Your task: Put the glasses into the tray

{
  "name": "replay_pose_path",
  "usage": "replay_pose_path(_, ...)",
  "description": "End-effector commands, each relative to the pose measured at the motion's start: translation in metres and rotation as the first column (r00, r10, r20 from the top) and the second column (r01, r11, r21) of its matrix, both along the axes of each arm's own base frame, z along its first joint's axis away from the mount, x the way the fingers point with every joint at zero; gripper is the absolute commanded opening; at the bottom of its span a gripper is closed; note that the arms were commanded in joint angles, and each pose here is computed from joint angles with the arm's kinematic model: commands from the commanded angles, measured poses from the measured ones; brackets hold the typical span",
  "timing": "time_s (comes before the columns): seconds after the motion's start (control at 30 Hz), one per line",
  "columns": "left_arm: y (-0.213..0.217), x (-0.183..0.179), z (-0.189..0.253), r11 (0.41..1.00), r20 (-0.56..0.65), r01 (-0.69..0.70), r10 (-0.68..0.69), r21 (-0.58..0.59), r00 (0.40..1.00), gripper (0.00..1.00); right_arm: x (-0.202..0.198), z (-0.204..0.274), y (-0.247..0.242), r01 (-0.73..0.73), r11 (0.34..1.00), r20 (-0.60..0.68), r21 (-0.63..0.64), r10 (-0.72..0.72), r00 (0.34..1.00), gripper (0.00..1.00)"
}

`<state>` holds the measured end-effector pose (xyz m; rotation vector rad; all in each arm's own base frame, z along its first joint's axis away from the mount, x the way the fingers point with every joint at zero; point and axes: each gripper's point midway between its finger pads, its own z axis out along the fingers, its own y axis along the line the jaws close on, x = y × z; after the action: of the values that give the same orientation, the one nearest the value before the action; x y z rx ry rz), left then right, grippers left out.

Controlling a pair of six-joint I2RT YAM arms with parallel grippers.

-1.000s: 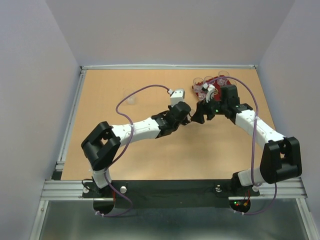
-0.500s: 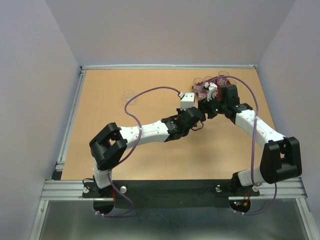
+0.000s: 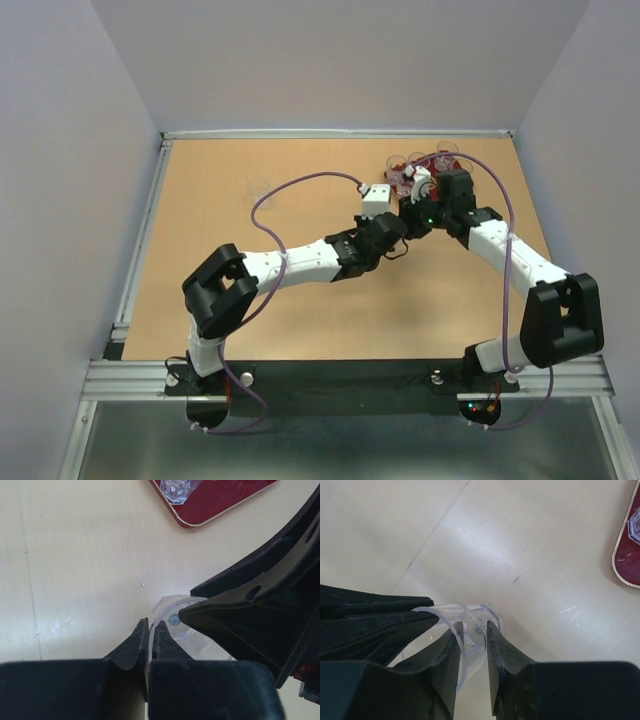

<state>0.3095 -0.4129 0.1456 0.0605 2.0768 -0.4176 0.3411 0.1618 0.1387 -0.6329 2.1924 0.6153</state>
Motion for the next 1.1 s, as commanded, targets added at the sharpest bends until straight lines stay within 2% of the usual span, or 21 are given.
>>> replay_pose_path(0.0, -0.011, -0.002, 0.038, 0.995, 0.038, 0.022, -0.018, -0.095, 0.999, 0.16, 0.025, 0.019, -0.009, 0.05, 0.999, 0.101, -0.019, -0.048, 0.994, 0.0)
replay_pose_path(0.03, -0.011, -0.004, 0.043, 0.994, 0.044, 0.031, -0.027, -0.109, 0.999, 0.25, 0.025, 0.018, -0.009, 0.05, 0.998, 0.102, -0.025, -0.047, 0.994, 0.0)
replay_pose_path(0.1, -0.01, -0.007, 0.044, 0.992, 0.05, 0.054, -0.048, -0.117, 0.998, 0.34, 0.026, 0.016, -0.012, 0.061, 0.998, 0.101, -0.033, -0.058, 0.993, 0.0)
replay_pose_path(0.13, -0.009, -0.009, 0.051, 0.989, 0.06, 0.069, -0.062, -0.13, 0.996, 0.42, 0.027, 0.016, -0.013, 0.066, 0.997, 0.108, -0.04, -0.062, 0.992, 0.0)
replay_pose_path(0.23, -0.003, -0.015, 0.058, 0.984, 0.079, 0.091, -0.08, -0.156, 0.994, 0.53, 0.027, 0.014, -0.015, 0.072, 0.996, 0.105, -0.049, -0.067, 0.992, 0.01)
replay_pose_path(0.33, 0.002, -0.021, 0.057, 0.98, 0.086, 0.117, -0.104, -0.16, 0.991, 0.59, 0.027, 0.014, -0.015, 0.069, 0.996, 0.108, -0.052, -0.063, 0.992, 0.01)
replay_pose_path(0.67, 0.019, -0.028, 0.057, 0.981, 0.101, 0.123, -0.109, -0.151, 0.989, 0.59, 0.029, 0.005, -0.018, 0.074, 0.995, 0.087, -0.061, -0.069, 0.994, 0.01)
replay_pose_path(0.7, 0.021, -0.027, 0.055, 0.982, 0.102, 0.121, -0.106, -0.144, 0.989, 0.59, 0.029, 0.002, -0.018, 0.079, 0.995, 0.077, -0.059, -0.074, 0.994, 0.03)
replay_pose_path(0.73, 0.023, -0.028, 0.058, 0.982, 0.108, 0.123, -0.108, -0.144, 0.988, 0.6, 0.03, 0.001, -0.019, 0.085, 0.995, 0.069, -0.057, -0.081, 0.994, 0.13)
replay_pose_path(0.8, 0.028, -0.028, 0.06, 0.983, 0.114, 0.123, -0.108, -0.139, 0.988, 0.6, 0.033, 0.0, -0.024, 0.105, 0.993, 0.064, -0.053, -0.101, 0.993, 0.23)
replay_pose_path(0.83, 0.031, -0.028, 0.058, 0.984, 0.114, 0.122, -0.107, -0.131, 0.988, 0.6, 0.033, -0.001, -0.025, 0.121, 0.992, 0.048, -0.042, -0.119, 0.992, 0.3)
replay_pose_path(0.87, 0.037, -0.028, 0.058, 0.986, 0.12, 0.119, -0.105, -0.121, 0.987, 0.6, 0.035, 0.001, -0.026, 0.127, 0.992, 0.047, -0.029, -0.125, 0.991, 0.42)
replay_pose_path(0.9, 0.041, -0.027, 0.058, 0.987, 0.121, 0.116, -0.102, -0.115, 0.987, 0.62, 0.034, 0.0, -0.026, 0.13, 0.991, 0.033, -0.018, -0.129, 0.991, 0.46)
replay_pose_path(0.93, 0.045, -0.028, 0.063, 0.986, 0.132, 0.115, -0.099, -0.12, 0.986, 0.62, 0.034, 0.001, -0.025, 0.126, 0.992, 0.033, -0.009, -0.126, 0.992, 0.54)
replay_pose_path(1.0, 0.056, -0.028, 0.06, 0.989, 0.134, 0.112, -0.098, -0.098, 0.986, 0.63, 0.029, 0.001, -0.019, 0.09, 0.996, 0.023, 0.017, -0.09, 0.996, 0.63)
replay_pose_path(1.07, 0.066, -0.028, 0.069, 0.989, 0.15, 0.106, -0.09, -0.106, 0.985, 0.65, 0.025, 0.001, -0.012, 0.042, 0.998, 0.018, 0.041, -0.043, 0.999, 0.65)
